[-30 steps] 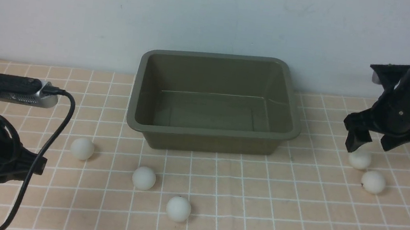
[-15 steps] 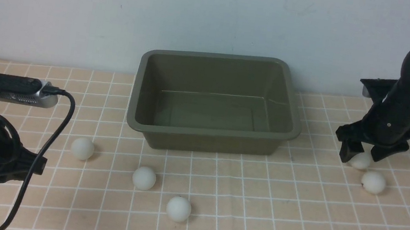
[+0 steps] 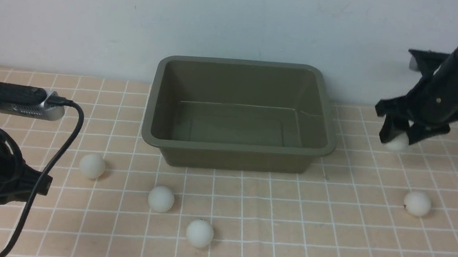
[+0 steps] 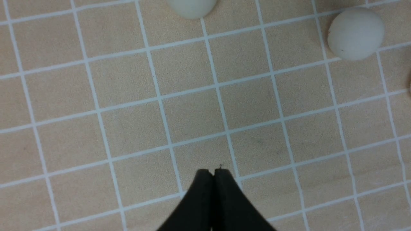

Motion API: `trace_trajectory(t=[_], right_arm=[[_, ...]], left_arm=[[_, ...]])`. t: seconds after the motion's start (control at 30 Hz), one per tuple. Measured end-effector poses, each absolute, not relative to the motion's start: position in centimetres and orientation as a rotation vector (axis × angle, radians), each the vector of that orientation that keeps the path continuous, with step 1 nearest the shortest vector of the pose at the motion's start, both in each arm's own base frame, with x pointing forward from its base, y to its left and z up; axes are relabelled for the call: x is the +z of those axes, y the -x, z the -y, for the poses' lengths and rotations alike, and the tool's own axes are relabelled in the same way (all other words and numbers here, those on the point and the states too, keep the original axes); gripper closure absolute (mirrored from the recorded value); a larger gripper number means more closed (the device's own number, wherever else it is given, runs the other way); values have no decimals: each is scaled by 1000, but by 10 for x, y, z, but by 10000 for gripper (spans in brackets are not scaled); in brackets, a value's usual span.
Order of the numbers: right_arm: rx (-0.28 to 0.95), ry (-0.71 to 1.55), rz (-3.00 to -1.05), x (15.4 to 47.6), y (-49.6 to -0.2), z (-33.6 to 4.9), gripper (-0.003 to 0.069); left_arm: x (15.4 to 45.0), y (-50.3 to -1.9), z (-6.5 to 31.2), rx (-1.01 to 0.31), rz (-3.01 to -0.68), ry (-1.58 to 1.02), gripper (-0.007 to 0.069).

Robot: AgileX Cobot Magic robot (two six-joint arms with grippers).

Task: Put the table tennis balls into the box on the light coffee tablecloth.
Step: 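Release the ping pong ball into the bin and lift the gripper away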

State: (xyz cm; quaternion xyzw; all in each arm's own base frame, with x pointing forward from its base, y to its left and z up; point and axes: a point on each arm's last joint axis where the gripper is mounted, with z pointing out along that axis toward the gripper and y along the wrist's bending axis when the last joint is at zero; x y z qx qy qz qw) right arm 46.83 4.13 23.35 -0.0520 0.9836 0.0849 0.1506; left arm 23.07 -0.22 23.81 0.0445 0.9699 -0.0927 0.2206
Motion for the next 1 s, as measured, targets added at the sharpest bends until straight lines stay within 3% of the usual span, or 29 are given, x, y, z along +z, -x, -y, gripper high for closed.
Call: trace_trajectory(t=[0.2,0.4,0.57,0.77,0.87,1.0], right_arm=[[473,300,-2606,289,-476,-83,305],[583,542,-2566,291,-460,-155,305],[534,694,-2622,258,-454,-196,289],[458,759,-2691,222,-457,-207,142],[442,764,-2695,220,-458,-206,105],[348,777,-2644,243,-456,-199,89]], left_arm=[[238,-231,2,-256,-2682,-123,694],[238,-231,2,-256,-2682,-123,694],[238,-231,2,-256,-2682,-123,694],[238,-231,2,-256,-2682,-123,694],[238,-231,2,-256,-2682,-123,694],[238,-231,2,-256,-2682,-123,694]])
